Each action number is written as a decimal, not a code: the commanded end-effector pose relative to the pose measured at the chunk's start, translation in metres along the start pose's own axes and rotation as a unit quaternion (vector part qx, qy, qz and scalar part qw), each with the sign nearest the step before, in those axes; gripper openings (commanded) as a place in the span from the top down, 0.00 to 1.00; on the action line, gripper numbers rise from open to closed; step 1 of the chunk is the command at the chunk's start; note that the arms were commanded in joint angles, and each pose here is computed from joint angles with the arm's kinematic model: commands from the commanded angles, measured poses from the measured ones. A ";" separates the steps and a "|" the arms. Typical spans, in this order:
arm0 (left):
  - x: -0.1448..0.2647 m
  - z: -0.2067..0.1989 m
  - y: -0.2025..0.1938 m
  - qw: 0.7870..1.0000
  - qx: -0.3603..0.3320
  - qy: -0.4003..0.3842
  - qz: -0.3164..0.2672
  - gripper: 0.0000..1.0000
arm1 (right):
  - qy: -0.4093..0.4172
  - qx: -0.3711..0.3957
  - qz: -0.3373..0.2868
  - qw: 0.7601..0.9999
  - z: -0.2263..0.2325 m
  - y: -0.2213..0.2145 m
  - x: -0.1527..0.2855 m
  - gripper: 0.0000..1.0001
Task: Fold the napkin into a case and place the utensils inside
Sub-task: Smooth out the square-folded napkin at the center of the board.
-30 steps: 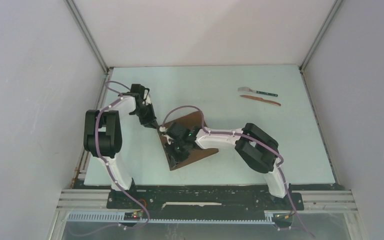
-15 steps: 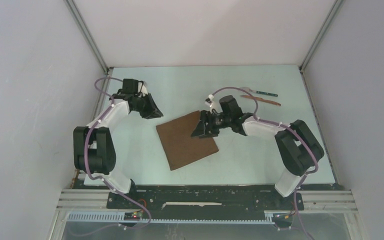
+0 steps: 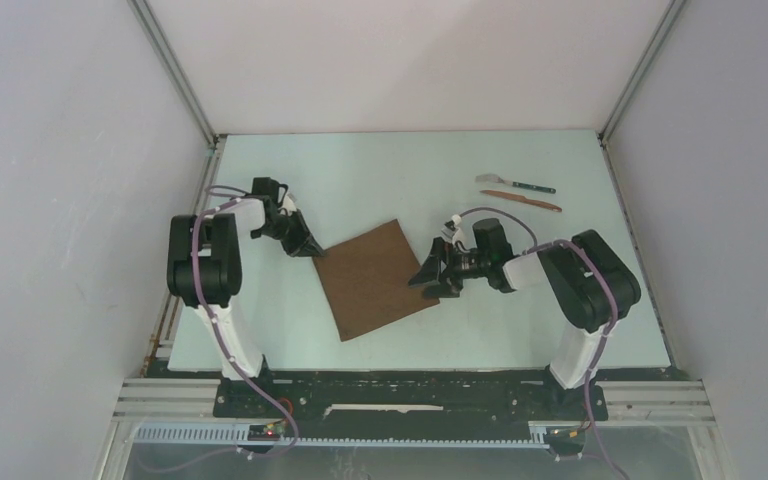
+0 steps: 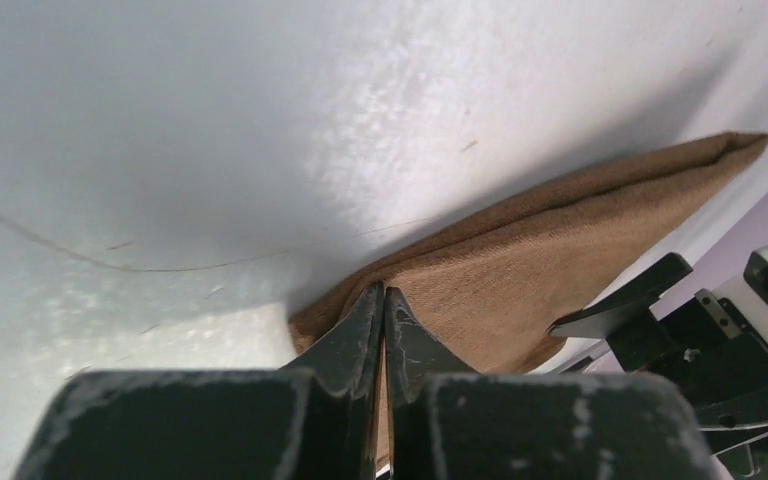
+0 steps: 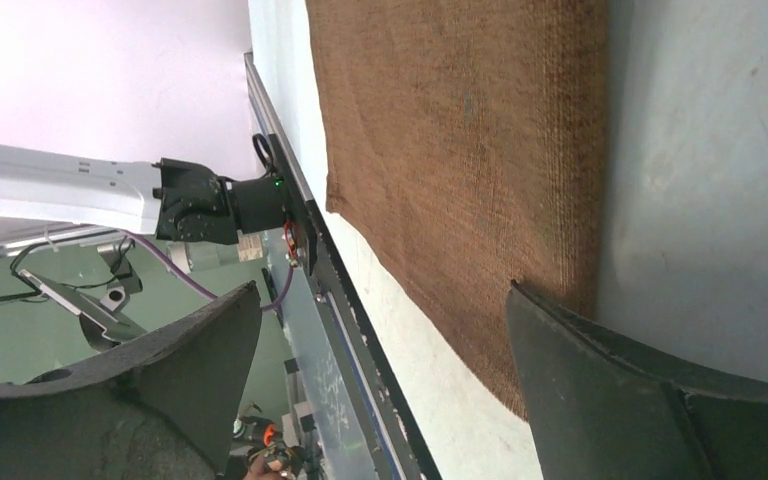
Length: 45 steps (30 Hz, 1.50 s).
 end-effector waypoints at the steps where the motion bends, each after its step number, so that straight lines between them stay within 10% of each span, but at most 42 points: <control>1: 0.002 0.016 0.002 0.999 -0.004 0.040 -0.007 0.94 | 0.002 0.007 0.000 1.000 -0.001 -0.012 0.011 0.00; 11: 0.040 -0.025 0.001 0.996 -0.064 -0.037 -0.043 0.73 | 0.002 0.041 0.004 0.999 0.031 -0.010 0.011 0.00; 21: 0.018 0.015 -0.002 0.998 -0.025 0.064 -0.010 0.86 | -0.049 -0.006 -0.013 0.999 -0.013 -0.016 0.005 0.01; 31: 0.062 -0.042 0.000 0.989 -0.109 0.047 -0.083 0.70 | -0.020 0.089 -0.078 0.993 0.086 0.047 -0.009 0.00; 45: 0.016 -0.002 -0.008 0.996 -0.049 0.071 -0.022 0.88 | 0.066 0.053 -0.048 0.995 0.095 0.131 -0.120 0.01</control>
Point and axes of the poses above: each gripper's point midway between its finger pads, its own x axis back along the fingers, its own z axis along the line the jaws close on, y = z × x, the point moved 10 cm from there along x, back along the fingers, and after that the axes turned 9 degrees about -x, right-handed, at the moved point
